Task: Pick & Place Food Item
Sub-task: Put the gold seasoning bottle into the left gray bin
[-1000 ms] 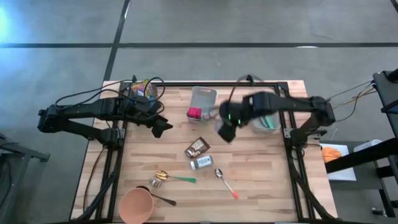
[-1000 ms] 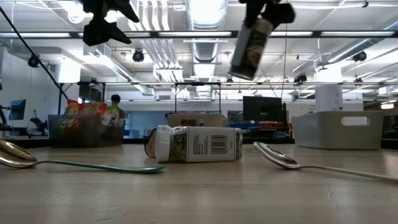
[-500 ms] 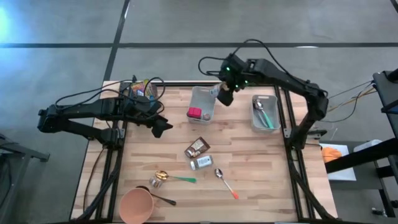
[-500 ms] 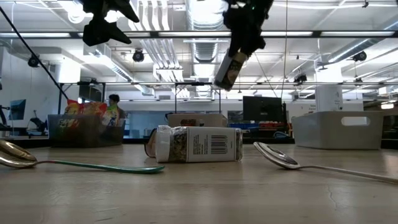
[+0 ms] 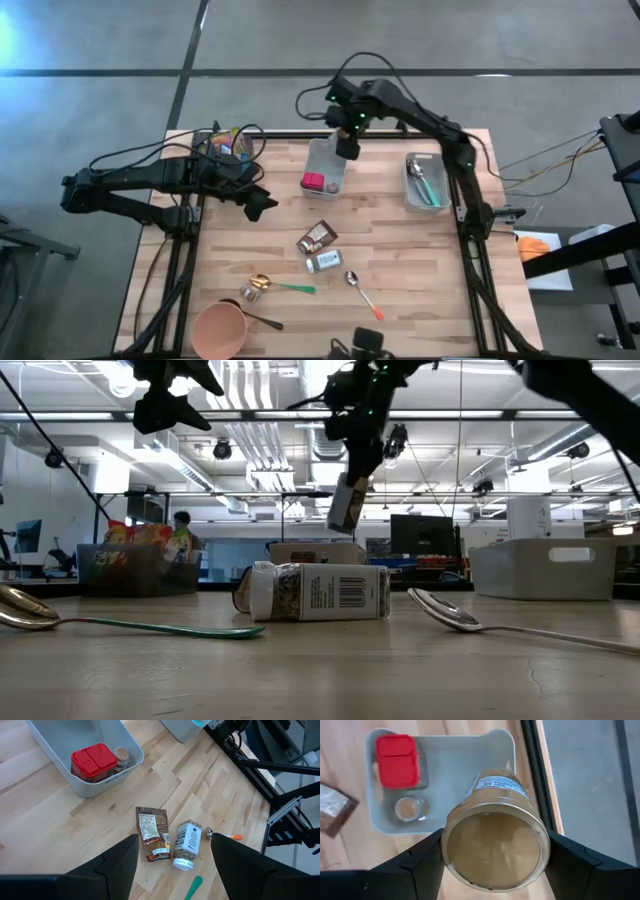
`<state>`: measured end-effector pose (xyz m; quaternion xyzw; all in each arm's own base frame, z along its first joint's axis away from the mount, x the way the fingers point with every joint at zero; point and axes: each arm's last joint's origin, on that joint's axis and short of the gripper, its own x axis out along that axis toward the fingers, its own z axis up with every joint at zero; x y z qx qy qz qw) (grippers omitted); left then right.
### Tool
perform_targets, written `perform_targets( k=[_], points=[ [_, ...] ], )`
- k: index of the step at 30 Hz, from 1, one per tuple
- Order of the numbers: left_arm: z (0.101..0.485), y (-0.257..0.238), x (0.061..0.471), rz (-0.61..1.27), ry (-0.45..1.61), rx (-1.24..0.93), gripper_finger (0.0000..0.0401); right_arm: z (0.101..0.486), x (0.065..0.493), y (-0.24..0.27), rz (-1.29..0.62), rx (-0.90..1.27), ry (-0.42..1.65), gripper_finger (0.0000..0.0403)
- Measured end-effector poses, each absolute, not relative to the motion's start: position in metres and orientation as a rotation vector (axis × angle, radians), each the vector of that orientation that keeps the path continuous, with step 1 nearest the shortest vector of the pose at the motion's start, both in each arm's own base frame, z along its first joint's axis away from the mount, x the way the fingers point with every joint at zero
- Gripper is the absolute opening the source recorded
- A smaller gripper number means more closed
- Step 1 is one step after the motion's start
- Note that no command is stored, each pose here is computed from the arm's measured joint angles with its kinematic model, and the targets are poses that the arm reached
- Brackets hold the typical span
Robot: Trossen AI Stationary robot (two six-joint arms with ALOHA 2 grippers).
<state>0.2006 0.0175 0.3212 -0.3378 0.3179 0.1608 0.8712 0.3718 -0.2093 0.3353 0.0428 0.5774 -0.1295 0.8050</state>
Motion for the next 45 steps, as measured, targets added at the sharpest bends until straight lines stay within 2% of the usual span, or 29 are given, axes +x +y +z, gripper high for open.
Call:
perform_targets(
  k=[16,30,37,45],
  points=[
    [0.321,0.017,0.201,0.336,0.665,-0.706,0.0252,0.311,0.394,-0.222,-0.27,0.057,1.226,0.027],
    [0.321,0.018,0.201,0.336,0.665,-0.706,0.0252,0.298,0.393,-0.219,-0.262,0.111,1.316,0.027],
    [0.321,0.018,0.201,0.336,0.664,-0.706,0.0252,0.276,0.399,-0.222,-0.256,0.15,1.391,0.027],
    [0.321,0.018,0.201,0.336,0.665,-0.706,0.0252,0.267,0.401,-0.223,-0.254,0.151,1.419,0.027]
  ],
)
